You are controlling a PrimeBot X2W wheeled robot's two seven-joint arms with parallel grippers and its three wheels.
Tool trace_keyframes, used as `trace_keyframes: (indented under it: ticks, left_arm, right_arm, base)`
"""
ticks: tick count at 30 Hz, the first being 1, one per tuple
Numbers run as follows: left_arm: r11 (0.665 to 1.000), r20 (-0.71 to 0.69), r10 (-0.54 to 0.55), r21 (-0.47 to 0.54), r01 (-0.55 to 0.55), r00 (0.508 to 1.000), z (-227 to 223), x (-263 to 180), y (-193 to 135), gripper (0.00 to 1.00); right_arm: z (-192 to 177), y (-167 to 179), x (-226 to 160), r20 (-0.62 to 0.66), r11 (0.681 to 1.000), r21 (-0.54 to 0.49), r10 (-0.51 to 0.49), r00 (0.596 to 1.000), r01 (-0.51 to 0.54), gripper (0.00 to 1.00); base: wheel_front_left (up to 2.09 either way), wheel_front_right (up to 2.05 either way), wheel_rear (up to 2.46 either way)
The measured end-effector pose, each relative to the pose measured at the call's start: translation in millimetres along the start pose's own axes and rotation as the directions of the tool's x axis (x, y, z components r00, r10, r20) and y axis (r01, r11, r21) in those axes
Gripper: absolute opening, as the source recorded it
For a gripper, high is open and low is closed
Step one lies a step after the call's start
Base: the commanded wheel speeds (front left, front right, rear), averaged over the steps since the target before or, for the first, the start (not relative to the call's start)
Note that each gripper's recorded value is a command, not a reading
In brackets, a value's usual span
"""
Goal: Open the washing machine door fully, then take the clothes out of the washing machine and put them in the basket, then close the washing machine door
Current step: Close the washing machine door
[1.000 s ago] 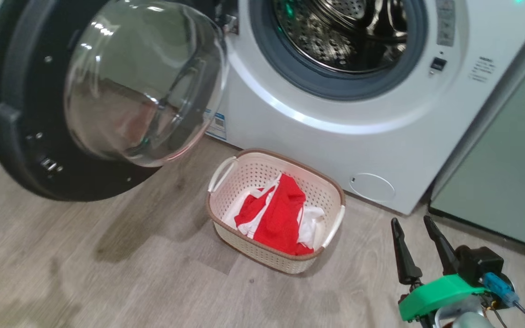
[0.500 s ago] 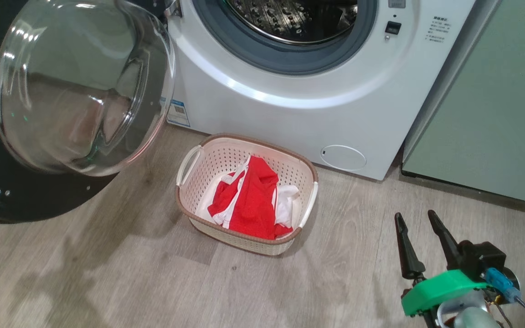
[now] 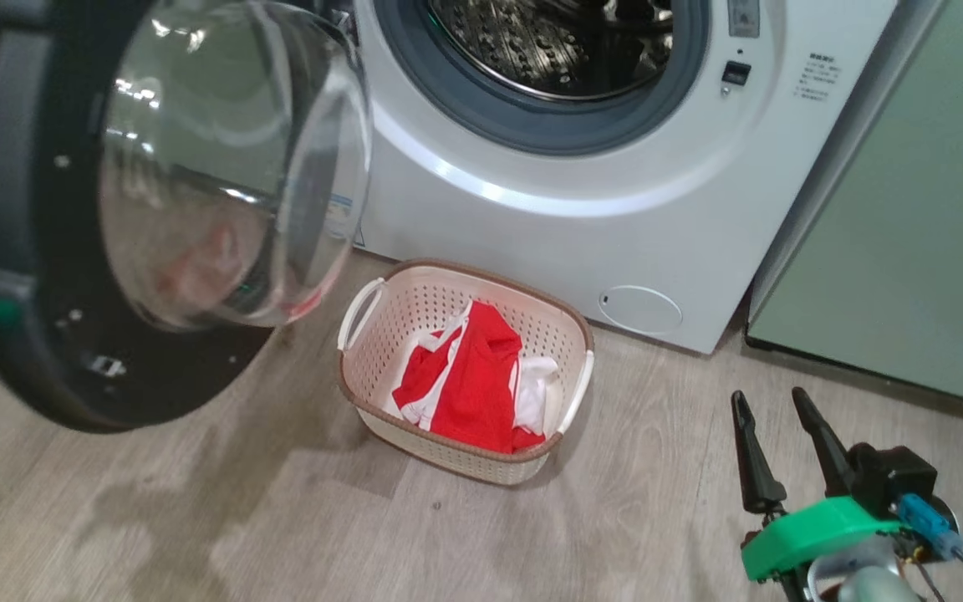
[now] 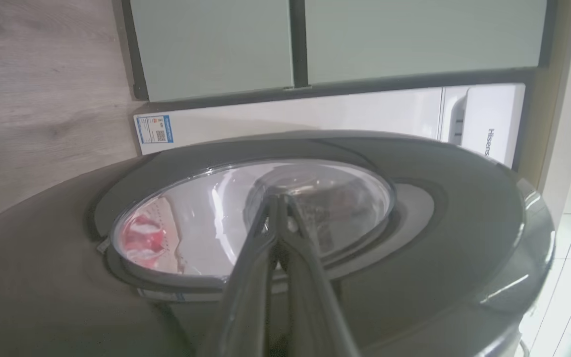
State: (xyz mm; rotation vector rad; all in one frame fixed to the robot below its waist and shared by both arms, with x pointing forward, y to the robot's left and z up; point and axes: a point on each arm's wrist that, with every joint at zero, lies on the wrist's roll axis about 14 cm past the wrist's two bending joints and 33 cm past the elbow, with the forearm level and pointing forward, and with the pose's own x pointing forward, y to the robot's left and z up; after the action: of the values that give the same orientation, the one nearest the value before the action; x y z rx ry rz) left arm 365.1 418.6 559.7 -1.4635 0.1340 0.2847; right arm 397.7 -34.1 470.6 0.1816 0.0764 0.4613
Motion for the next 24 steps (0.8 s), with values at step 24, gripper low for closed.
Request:
trace_keyframes:
  ticks: [24]
  left_arm:
    - [0.983, -0.468, -0.146, 0.032, 0.181, 0.872, -175, -21, -33, 0.0]
  right_arm:
    - [9, -12, -20, 0.027, 0.999, 0.003, -0.055, 0.998, 0.055, 1.0]
  base:
    - [0.0, 0.0, 0.0]
